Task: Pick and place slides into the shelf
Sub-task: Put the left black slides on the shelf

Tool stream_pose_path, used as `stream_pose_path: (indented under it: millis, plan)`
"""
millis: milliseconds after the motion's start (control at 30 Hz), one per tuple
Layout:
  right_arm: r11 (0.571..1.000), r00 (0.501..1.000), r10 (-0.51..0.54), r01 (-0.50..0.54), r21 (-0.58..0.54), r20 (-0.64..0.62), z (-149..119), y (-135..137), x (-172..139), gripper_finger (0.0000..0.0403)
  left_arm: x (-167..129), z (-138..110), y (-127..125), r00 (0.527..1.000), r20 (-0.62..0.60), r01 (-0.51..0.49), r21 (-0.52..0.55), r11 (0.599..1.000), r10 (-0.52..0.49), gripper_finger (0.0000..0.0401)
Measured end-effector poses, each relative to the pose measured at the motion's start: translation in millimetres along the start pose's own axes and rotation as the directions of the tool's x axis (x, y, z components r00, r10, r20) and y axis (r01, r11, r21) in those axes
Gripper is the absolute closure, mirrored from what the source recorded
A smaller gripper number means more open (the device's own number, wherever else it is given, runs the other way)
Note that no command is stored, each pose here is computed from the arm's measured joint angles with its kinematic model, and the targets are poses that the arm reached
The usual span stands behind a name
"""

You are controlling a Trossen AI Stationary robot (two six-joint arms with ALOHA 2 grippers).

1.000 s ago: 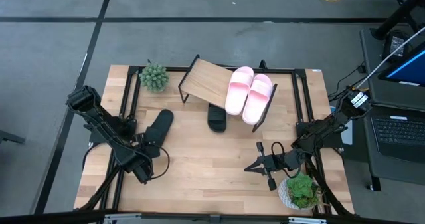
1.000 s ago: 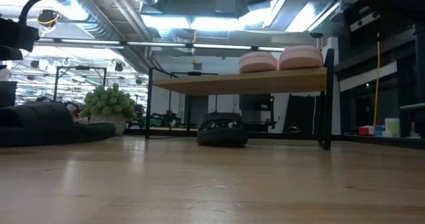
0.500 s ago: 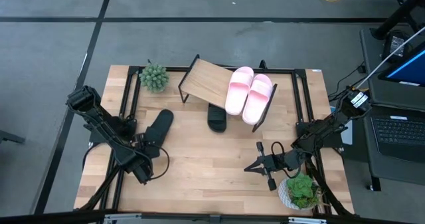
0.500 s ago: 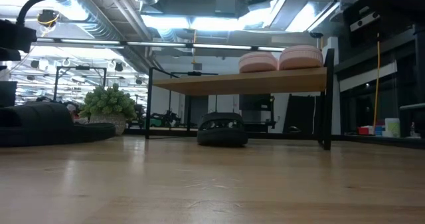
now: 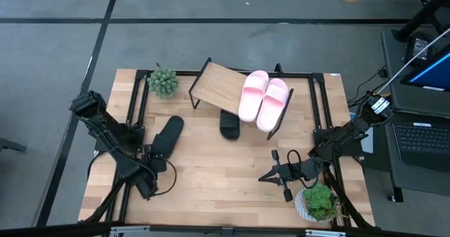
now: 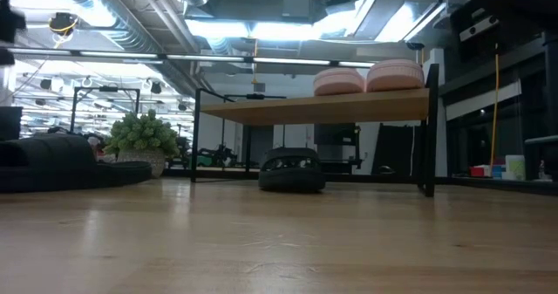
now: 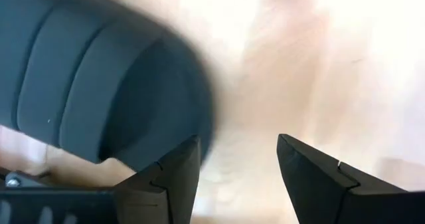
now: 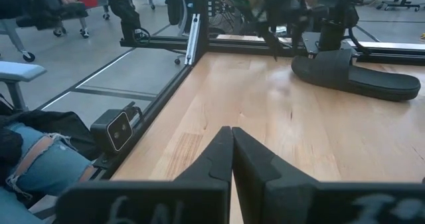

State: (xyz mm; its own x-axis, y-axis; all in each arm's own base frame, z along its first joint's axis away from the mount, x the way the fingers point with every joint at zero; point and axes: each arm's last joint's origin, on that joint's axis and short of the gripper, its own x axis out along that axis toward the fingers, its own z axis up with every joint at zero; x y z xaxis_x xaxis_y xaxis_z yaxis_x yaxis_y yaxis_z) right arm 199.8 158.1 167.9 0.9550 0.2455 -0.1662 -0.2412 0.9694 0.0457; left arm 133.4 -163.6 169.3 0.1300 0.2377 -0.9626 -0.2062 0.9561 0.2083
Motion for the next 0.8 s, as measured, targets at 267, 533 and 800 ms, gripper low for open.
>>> stream_pose_path:
  millis: [267,533,800]
  plan:
    - [1.0,1.0,0.0,0.0,0.0,0.0,0.0,0.0,0.0,0.0391,-52.6,2.1,-10.2,0.994,0.087,-0.059,-0.006,0.998,0.059,0.0211]
    - [1.0,1.0,0.0,0.0,-0.004,-0.001,-0.1,0.0,0.0,0.0391,-58.4,-2.7,-44.8,0.968,0.03,-0.251,0.016,0.968,0.251,0.0211]
    - [1.0,1.0,0.0,0.0,0.005,0.0,-0.1,0.0,0.0,0.0391,-34.4,-8.2,-62.1,0.928,0.017,-0.373,0.071,0.925,0.373,0.0211]
